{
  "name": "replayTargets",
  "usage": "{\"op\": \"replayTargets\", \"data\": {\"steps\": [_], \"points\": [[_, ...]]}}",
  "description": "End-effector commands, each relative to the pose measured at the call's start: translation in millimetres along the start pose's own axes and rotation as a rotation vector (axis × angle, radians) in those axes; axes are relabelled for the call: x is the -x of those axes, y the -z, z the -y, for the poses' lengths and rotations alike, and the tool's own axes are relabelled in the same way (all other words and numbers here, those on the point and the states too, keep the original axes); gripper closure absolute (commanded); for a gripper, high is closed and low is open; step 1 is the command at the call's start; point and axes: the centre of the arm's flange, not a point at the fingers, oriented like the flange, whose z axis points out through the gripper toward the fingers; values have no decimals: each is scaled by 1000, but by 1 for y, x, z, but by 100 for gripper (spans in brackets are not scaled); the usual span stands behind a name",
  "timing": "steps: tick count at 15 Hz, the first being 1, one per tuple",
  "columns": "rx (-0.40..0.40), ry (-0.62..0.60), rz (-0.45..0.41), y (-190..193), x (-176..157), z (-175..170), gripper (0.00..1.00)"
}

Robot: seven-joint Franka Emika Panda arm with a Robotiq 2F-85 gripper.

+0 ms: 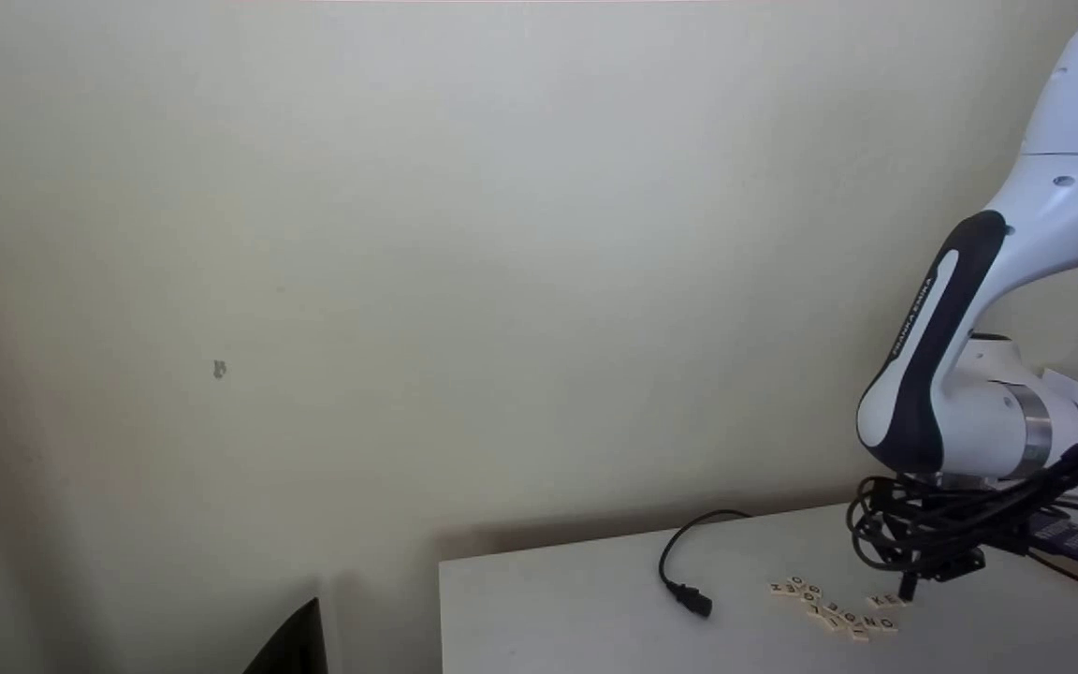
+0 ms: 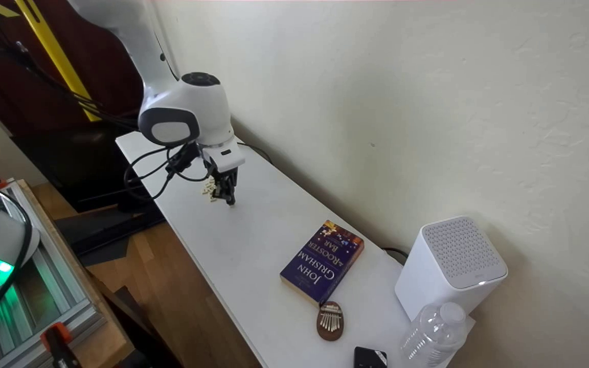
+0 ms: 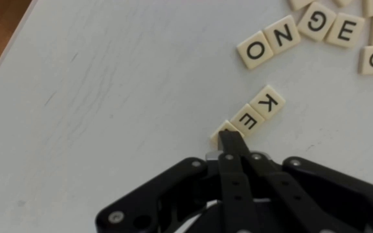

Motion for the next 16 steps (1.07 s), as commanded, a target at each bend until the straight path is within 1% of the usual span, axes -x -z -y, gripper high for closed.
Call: {"op": "replayTargets", "data": {"steps": [1, 3, 5, 16], "points": [[-11, 17, -31, 18, 5, -6, 100], [-10, 44, -47, 22, 5, -6, 100], [-5, 105, -50, 25, 6, -6, 100], [13, 497, -82, 35, 4, -2, 100]]}}
